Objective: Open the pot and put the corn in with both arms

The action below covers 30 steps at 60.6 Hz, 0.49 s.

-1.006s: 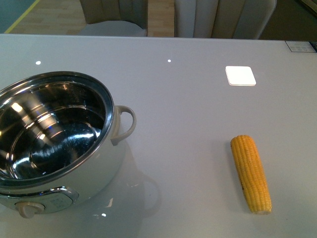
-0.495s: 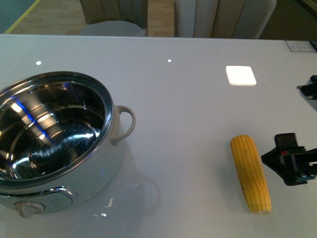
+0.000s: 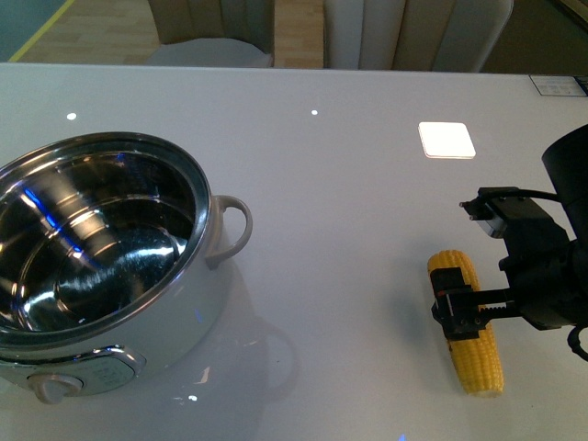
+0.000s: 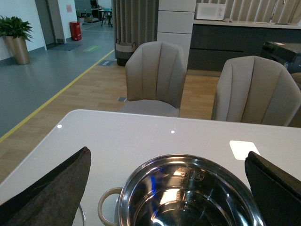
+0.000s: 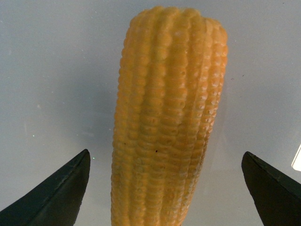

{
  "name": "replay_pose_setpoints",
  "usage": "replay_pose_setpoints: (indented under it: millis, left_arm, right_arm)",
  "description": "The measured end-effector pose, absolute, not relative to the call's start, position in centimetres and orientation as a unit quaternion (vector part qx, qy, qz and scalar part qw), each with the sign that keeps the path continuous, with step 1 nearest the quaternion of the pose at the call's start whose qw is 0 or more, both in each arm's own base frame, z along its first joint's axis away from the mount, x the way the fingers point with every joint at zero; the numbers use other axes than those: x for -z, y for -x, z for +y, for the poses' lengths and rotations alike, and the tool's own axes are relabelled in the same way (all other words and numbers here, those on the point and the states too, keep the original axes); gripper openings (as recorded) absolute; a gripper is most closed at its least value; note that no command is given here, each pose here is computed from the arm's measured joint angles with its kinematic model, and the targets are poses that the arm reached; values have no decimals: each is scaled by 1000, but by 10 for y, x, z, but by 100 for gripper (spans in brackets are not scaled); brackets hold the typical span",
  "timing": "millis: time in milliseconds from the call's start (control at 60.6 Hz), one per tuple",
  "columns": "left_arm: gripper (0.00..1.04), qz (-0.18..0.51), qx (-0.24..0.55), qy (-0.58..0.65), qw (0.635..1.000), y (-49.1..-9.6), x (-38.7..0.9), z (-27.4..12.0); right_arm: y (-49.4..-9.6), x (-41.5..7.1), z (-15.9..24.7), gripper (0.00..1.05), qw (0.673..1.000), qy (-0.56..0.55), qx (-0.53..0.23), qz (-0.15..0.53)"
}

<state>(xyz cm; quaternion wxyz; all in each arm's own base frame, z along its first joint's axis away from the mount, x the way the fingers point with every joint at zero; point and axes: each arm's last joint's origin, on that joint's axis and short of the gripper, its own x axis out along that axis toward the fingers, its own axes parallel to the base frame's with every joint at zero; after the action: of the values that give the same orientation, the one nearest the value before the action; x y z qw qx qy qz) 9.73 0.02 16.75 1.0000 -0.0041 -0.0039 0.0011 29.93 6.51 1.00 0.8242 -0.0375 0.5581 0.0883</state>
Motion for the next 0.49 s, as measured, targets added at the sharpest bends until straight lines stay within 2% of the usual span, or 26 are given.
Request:
replay_pose_setpoints:
  millis: [66,214,297,495]
  left_arm:
    - [98,-4,-1,4,1000,-97,-167,0]
    - [98,-4,-1,4,1000,-97,-167,0]
    - [98,-4,-1,4,1000,-97,-167,0]
    - [98,-4,-1,4,1000,-97,-167,0]
  right_arm:
    - [-300,-5,67,83,821,42,-86,562]
    - [-299,6,68,57,814,50,-81,574]
    - [-299,7,68,46,813,50,-79,575]
    - [-298,-3,68,30,814,39,-87,574]
